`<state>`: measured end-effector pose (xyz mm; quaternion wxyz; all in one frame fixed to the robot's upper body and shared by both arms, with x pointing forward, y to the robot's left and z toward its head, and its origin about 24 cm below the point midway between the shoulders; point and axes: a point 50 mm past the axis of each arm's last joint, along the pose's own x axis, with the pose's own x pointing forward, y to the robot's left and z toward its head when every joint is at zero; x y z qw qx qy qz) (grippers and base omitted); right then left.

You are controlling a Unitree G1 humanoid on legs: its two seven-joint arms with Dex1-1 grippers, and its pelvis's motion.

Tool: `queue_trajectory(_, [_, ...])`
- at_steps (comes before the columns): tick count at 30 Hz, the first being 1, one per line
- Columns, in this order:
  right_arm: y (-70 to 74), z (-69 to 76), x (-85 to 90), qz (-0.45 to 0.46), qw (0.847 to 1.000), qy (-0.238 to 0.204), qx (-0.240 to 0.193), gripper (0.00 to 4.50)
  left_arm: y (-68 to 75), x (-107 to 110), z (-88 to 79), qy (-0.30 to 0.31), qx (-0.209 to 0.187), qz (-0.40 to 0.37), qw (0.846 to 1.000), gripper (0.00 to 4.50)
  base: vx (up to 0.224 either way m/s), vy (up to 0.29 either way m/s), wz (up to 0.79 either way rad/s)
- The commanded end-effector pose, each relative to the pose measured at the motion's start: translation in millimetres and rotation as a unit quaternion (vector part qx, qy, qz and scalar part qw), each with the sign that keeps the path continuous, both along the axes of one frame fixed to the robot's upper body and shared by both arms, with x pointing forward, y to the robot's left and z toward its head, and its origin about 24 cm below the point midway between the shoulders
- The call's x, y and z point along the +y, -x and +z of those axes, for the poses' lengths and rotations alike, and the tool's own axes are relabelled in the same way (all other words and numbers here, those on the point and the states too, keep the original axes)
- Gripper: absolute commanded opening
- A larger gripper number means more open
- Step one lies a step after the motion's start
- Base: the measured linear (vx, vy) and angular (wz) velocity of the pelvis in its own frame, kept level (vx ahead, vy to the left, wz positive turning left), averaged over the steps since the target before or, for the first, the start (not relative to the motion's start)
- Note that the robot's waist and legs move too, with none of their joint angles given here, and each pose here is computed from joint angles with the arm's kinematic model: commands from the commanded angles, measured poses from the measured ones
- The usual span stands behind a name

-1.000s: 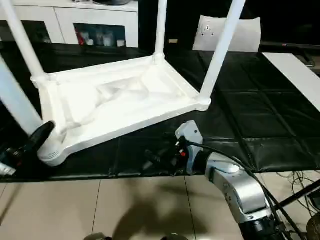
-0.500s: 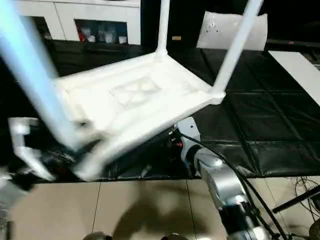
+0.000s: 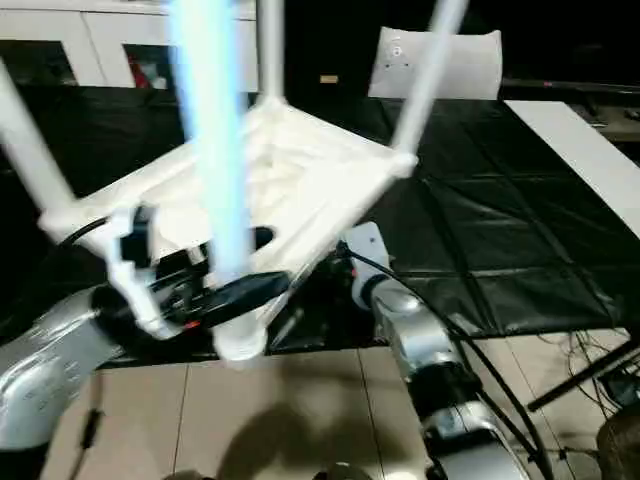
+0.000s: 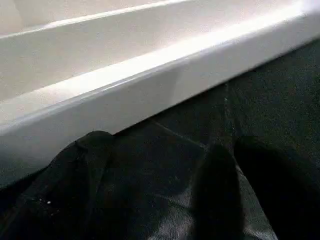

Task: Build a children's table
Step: Rotate table base

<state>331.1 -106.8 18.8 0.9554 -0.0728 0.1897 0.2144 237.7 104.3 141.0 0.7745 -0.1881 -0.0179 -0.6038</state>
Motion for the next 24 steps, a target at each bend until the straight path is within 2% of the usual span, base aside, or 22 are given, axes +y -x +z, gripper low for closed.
queue_trajectory(1, [-6.4, 14.3, 29.8, 0.05, 0.998, -0.016, -0.032, 4.5, -1.5, -24.6, 7.7, 0.013, -0.015, -0.048, 0.999, 4.45, 0.0, 0.0, 0.0])
queue_trajectory(7, [-10.0, 15.5, 34.8, 0.065, 0.997, -0.024, -0.044, 4.5, -21.3, -48.0, 13.1, 0.017, -0.042, -0.041, 0.998, 4.45, 0.0, 0.0, 0.0])
queue_trajectory(11, [-11.9, 13.6, 25.5, 0.04, 0.998, -0.019, -0.048, 4.5, -39.8, -54.0, 12.7, 0.002, -0.072, 0.014, 0.997, 4.45, 0.0, 0.0, 0.0])
queue_trajectory(13, [-13.9, 12.3, 13.1, 0.009, 0.998, -0.016, -0.053, 4.5, -56.0, -53.9, 13.2, -0.014, -0.092, 0.068, 0.993, 4.45, 0.0, 0.0, 0.0])
queue_trajectory(15, [-14.8, 11.8, 6.0, -0.008, 0.998, -0.015, -0.058, 4.5, -63.8, -53.1, 13.1, -0.024, -0.104, 0.088, 0.99, 4.45, 0.0, 0.0, 0.0])
queue_trajectory(16, [-14.6, 10.9, -3.8, -0.026, 0.998, -0.014, -0.061, 4.5, -72.1, -51.1, 14.3, -0.026, -0.112, 0.109, 0.987, 4.45, 0.0, 0.0, 0.0])
queue_trajectory(20, [-11.6, 9.3, -24.7, -0.057, 0.996, -0.011, -0.067, 4.5, -88.5, -46.1, 15.9, -0.035, -0.123, 0.145, 0.981, 4.45, 0.0, 0.0, 0.0])
queue_trajectory(24, [-4.6, 9.3, -45.1, -0.075, 0.994, -0.007, -0.078, 4.5, -110.3, -42.4, 5.3, -0.108, -0.137, 0.203, 0.964, 4.45, 0.0, 0.0, 0.0])
